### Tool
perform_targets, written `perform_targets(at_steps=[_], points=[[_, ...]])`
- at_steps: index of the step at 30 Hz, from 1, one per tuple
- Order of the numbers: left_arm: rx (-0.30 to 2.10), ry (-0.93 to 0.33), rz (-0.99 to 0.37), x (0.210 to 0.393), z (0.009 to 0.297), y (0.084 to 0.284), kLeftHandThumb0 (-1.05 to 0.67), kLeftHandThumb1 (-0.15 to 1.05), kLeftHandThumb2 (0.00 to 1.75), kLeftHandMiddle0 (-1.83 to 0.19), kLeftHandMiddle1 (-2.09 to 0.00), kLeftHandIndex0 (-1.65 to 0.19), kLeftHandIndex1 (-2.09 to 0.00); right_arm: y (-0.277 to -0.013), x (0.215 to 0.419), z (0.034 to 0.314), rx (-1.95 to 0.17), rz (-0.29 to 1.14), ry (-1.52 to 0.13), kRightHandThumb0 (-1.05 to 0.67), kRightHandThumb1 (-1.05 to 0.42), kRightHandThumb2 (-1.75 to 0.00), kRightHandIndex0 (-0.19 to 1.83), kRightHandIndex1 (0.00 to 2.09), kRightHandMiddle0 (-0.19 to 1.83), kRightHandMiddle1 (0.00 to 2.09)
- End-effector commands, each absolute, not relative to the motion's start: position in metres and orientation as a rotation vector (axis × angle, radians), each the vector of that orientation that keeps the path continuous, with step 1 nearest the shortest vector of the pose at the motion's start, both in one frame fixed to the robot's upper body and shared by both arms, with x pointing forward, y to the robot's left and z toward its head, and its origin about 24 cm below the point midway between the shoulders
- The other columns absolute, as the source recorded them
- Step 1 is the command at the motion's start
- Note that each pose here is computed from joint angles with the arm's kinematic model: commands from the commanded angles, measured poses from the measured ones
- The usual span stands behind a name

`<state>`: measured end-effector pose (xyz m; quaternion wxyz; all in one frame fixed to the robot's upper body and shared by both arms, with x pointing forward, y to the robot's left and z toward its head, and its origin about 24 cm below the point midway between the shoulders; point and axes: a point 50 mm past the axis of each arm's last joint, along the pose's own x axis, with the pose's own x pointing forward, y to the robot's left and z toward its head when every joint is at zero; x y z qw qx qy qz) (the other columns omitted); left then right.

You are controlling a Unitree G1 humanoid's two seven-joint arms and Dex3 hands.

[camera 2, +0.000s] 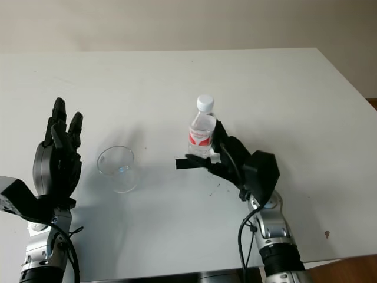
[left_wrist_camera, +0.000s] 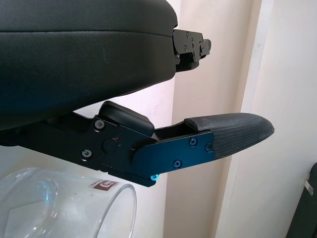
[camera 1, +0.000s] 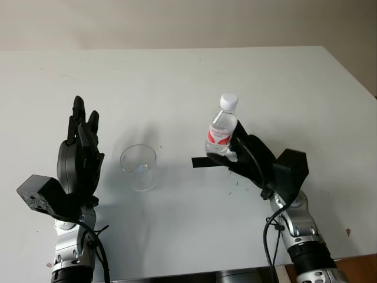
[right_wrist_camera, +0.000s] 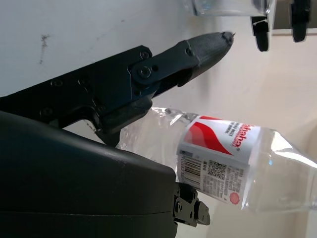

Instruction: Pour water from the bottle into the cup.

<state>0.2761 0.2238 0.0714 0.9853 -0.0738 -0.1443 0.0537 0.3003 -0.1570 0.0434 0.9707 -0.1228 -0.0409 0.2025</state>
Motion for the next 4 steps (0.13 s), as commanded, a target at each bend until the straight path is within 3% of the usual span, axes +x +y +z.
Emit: perform_targets(at_steps=[1, 4], points=[[-0.145, -0.296, 0.104, 0.2765, 0.0726, 0.2229, -0.87, 1.05, 0.66, 0.19, -0.41, 0.04, 0.00, -0.1558, 0.2924, 0.0326, -0.258, 0.399, -0.061, -0.96, -0.94, -0.06, -0.19, 0.00, -0.19, 0.00], [-0.146, -0.296, 0.103, 0.2767, 0.0723, 0.2226, -0.87, 1.05, 0.66, 0.19, -0.42, 0.03, 0.00, -0.1531, 0.2887, 0.0313, -0.269, 0.365, -0.088, -0.95, -0.94, -0.06, -0.19, 0.00, -0.19, 0.00]])
